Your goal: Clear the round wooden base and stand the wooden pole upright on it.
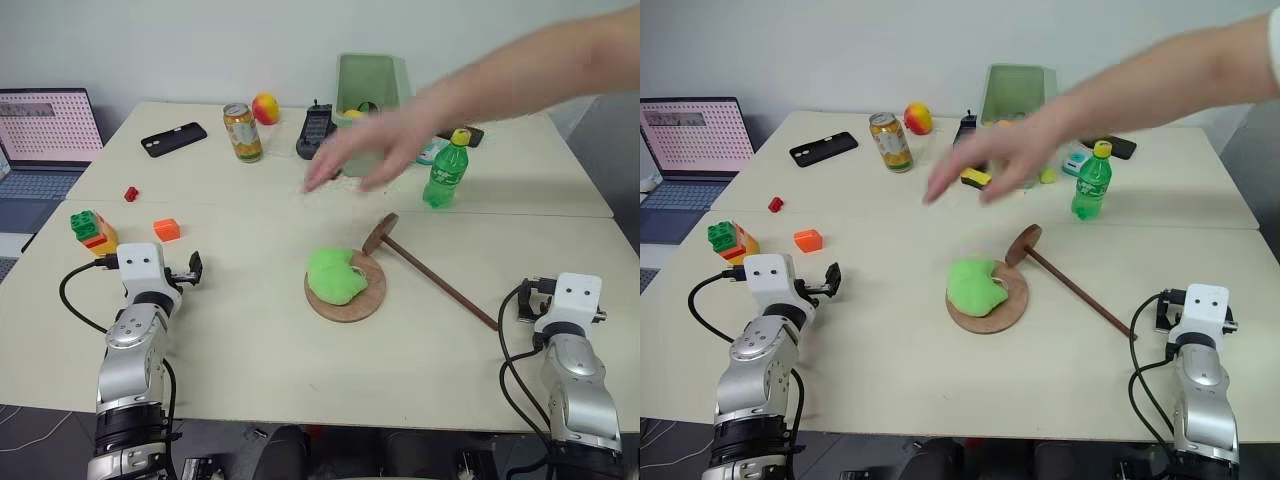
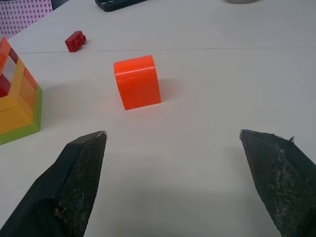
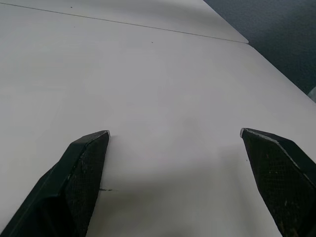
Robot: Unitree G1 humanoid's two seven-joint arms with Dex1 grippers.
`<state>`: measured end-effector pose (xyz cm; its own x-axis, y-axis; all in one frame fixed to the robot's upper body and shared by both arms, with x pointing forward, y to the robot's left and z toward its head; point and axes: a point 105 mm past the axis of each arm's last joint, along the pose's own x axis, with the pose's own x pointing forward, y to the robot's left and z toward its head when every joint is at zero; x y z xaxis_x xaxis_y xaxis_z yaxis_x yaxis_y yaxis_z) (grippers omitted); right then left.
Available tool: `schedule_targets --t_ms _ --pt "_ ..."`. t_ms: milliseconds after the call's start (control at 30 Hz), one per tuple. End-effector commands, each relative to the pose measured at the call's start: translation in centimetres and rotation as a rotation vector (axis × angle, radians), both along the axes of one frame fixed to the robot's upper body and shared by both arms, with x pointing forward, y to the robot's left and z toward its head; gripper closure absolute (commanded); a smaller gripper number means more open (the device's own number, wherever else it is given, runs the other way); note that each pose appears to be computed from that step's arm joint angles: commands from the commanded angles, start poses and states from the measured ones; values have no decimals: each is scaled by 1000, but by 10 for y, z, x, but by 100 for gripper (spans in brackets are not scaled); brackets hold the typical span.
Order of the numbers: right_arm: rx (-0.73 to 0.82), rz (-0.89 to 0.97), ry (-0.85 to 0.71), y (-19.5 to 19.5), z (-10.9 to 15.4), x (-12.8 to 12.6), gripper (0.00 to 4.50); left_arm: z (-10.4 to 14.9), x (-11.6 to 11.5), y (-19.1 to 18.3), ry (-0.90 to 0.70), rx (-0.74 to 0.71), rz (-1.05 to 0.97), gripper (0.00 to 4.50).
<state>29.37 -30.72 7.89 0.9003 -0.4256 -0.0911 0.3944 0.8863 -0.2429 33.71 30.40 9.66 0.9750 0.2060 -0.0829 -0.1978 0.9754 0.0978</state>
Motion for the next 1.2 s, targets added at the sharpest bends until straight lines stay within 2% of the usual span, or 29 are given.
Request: schedule_targets --t_ms 33,233,333,433,500,567,600,667,733,867,1067,1200 --pt "-22 -8 -39 -1 11 1 2 17 2 4 -46 17 -5 0" --pt "-28 3 -52 0 15 3 2 21 2 6 -56 1 -16 0" --pt "1 112 -137 10 34 12 2 34 3 -7 -49 -100 -187 0" --pt "112 374 -216 38 62 24 2 75 -2 -26 -74 -184 -466 0" --pt "191 635 -184 71 72 25 2 86 -3 -32 4 -211 -571 0" --pt "228 901 -101 102 79 12 2 97 -5 -46 71 -178 -706 0" --pt "236 976 -72 110 81 6 2 100 -6 -52 90 -164 -757 0" --pt "239 1176 3 130 90 -12 2 107 -9 -75 132 -59 -901 0" --pt "222 1349 80 149 95 -31 2 110 -15 -103 185 7 -1077 0" --pt "171 1536 145 178 96 -54 2 108 -13 -140 231 107 -1281 0" --pt "53 1576 120 196 87 -57 2 90 -1 -174 254 214 -1442 0" --pt "32 1561 106 198 84 -61 2 73 2 -184 302 269 -1526 0"
